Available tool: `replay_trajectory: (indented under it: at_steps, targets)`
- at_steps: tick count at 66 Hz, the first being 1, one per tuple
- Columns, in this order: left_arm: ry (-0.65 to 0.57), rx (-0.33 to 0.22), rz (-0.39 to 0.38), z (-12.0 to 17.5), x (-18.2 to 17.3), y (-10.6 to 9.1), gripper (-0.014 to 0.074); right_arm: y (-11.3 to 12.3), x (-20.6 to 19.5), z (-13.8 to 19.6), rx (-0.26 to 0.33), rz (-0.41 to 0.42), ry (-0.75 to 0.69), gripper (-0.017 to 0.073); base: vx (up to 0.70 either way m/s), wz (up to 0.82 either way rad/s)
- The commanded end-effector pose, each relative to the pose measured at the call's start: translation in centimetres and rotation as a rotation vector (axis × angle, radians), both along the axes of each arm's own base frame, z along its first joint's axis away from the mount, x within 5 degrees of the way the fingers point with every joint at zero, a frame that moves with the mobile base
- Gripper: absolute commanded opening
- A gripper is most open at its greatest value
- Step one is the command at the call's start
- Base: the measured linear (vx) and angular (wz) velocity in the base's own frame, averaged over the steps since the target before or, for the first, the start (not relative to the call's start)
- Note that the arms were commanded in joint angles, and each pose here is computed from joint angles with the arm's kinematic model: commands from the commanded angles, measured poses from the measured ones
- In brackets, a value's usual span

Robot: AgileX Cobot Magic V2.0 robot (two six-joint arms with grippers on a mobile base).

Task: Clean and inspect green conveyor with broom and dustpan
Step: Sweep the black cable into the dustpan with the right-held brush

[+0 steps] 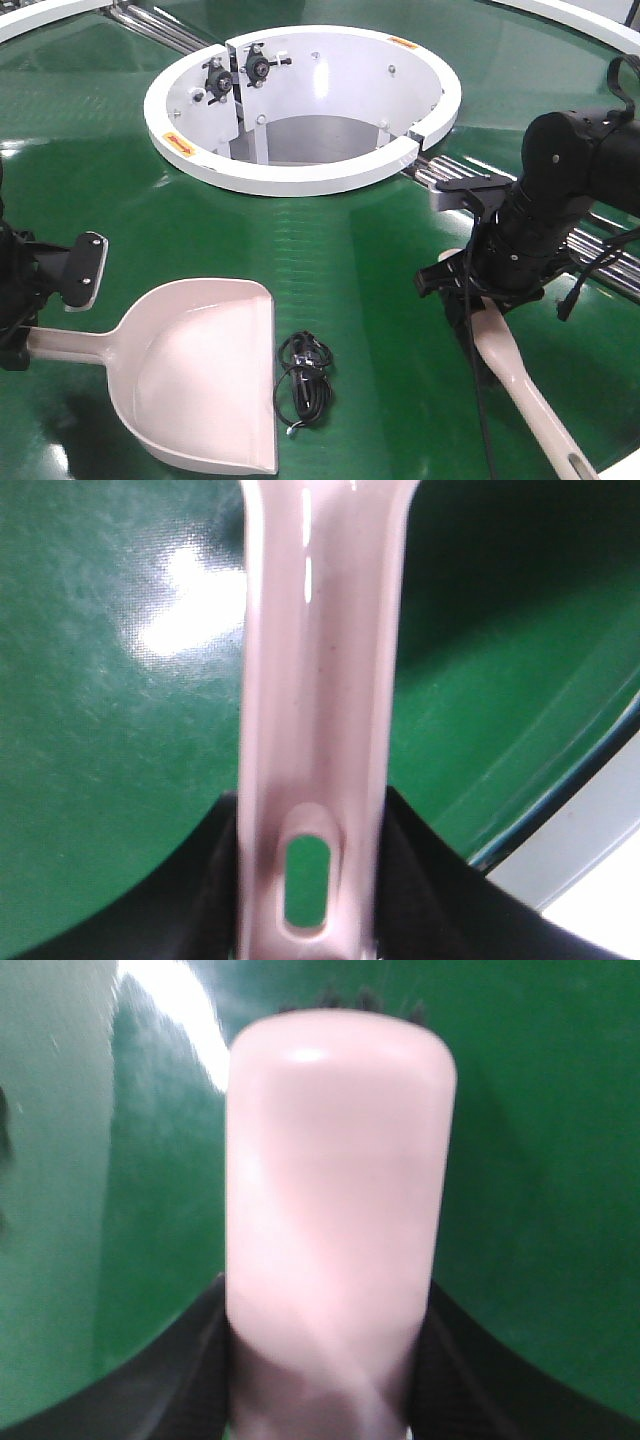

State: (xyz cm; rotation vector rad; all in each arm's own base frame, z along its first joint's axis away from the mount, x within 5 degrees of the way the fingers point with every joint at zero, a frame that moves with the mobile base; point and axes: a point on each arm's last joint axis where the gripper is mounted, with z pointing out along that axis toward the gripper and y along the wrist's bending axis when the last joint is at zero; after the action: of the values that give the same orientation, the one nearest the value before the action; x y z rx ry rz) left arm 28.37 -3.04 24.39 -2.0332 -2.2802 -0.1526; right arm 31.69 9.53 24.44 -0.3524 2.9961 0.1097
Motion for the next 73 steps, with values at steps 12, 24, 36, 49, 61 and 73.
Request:
replay_trajectory:
  at_steps: [12,24,36,49,61,73]
  targets:
    - [-0.038,-0.019,0.013,1.8,-0.3,-0.3,-0.0023,2.5,0.1,0.1,0.091,0.003,0.004,-0.0006,0.0,0.0]
    - [-0.038,-0.019,0.013,1.8,-0.3,-0.3,-0.0023,5.0,0.3,-2.8,0.074,0.041,0.067,-0.0006,0.0,0.0]
    - [-0.038,-0.019,0.013,1.8,-0.3,-0.3,-0.0023,7.0,0.3,-4.3,0.073,0.073,0.104,-0.0006,0.0,0.0]
    - [-0.038,-0.019,0.013,1.8,-0.3,-0.3,-0.0023,9.4,0.8,-4.0,0.098,0.101,0.105,-0.0006,0.0,0.0]
    - [-0.038,-0.019,0.013,1.8,-0.3,-0.3,-0.0023,11.5,1.4,-4.3,0.106,0.13,0.144,-0.0006,0.0,0.0]
    - [-0.038,-0.019,0.013,1.8,-0.3,-0.3,-0.0023,13.9,1.6,-4.4,0.128,0.154,0.17,-0.0006,0.0,0.0]
